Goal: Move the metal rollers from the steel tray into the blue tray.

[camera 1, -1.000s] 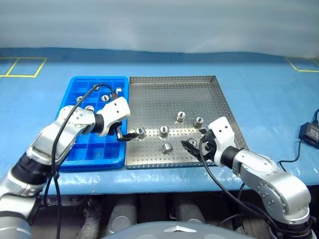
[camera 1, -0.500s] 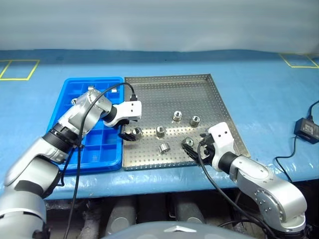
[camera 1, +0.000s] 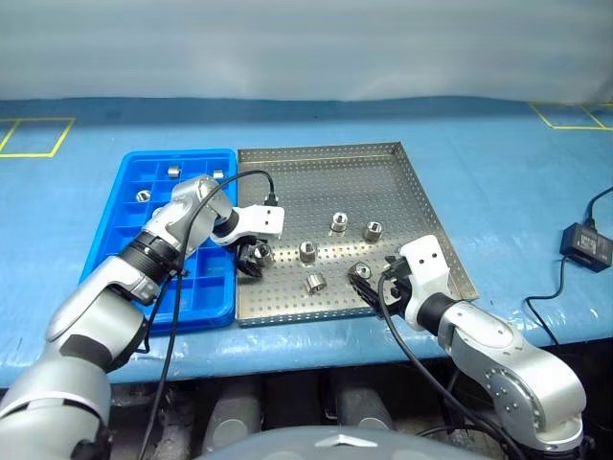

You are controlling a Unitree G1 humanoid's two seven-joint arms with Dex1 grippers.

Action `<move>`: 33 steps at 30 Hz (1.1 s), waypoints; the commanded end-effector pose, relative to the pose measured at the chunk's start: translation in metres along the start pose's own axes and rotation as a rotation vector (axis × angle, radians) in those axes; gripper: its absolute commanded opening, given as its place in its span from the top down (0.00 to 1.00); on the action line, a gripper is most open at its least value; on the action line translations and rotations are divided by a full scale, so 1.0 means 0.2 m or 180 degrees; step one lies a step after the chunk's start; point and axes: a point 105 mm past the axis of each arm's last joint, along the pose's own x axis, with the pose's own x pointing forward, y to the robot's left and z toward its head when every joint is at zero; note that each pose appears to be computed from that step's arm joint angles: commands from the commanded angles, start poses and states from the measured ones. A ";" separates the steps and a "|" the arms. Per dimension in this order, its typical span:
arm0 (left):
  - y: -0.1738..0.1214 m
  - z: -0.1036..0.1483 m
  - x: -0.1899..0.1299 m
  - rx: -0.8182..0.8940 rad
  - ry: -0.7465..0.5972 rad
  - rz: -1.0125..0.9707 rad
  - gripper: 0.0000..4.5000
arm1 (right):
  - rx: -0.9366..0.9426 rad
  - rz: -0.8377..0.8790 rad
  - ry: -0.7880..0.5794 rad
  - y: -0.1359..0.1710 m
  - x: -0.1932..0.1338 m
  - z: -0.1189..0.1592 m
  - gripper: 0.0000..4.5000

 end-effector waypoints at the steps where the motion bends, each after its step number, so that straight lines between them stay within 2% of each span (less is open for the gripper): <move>1: 0.01 -0.01 -0.01 0.0076 0.0077 -0.0026 0.37 | -0.0059 -0.0043 -0.0176 0.00 -0.02 0.05 0.00; 4: 0.00 -0.01 -0.02 0.0092 0.0076 -0.0020 0.59 | -0.0053 -0.0062 -0.0180 0.00 -0.02 0.05 0.00; 5: 0.00 -0.02 -0.03 0.0073 0.0055 0.0001 0.63 | -0.0053 -0.0062 -0.0182 0.00 -0.02 0.05 0.00; 7: 0.01 -0.02 -0.06 0.0044 -0.0015 0.0114 0.63 | -0.0064 -0.0057 -0.0180 0.00 -0.02 0.05 0.00; 10: 0.07 0.03 -0.14 -0.0193 -0.0373 0.0515 0.63 | -0.0083 -0.0038 -0.0189 0.00 -0.01 0.05 0.00; 14: 0.19 0.02 -0.38 -0.0943 -0.1157 0.1805 0.63 | -0.0126 0.0050 -0.0206 0.03 0.01 0.07 0.00; 16: 0.17 -0.05 -0.51 -0.1369 -0.1473 0.2419 0.63 | -0.0179 0.0156 -0.0229 0.06 0.03 0.09 0.00; 18: 0.12 -0.13 -0.59 -0.1729 -0.1616 0.2970 0.63 | -0.0255 0.0318 -0.0237 0.10 0.05 0.10 0.00; 19: 0.10 -0.15 -0.61 -0.1839 -0.1633 0.3140 0.63 | -0.0279 0.0376 -0.0240 0.11 0.05 0.10 0.00; 22: 0.01 -0.31 -0.69 -0.2216 -0.1327 0.4013 0.63 | -0.0393 0.0618 -0.0266 0.17 0.10 0.13 0.00; 25: -0.07 -0.40 -0.73 -0.2476 -0.1140 0.4562 0.63 | -0.0473 0.0786 -0.0300 0.21 0.14 0.16 0.00; 33: -0.21 -0.64 -0.65 -0.3296 -0.0764 0.5094 0.63 | -0.0620 0.1150 -0.0336 0.32 0.19 0.19 0.00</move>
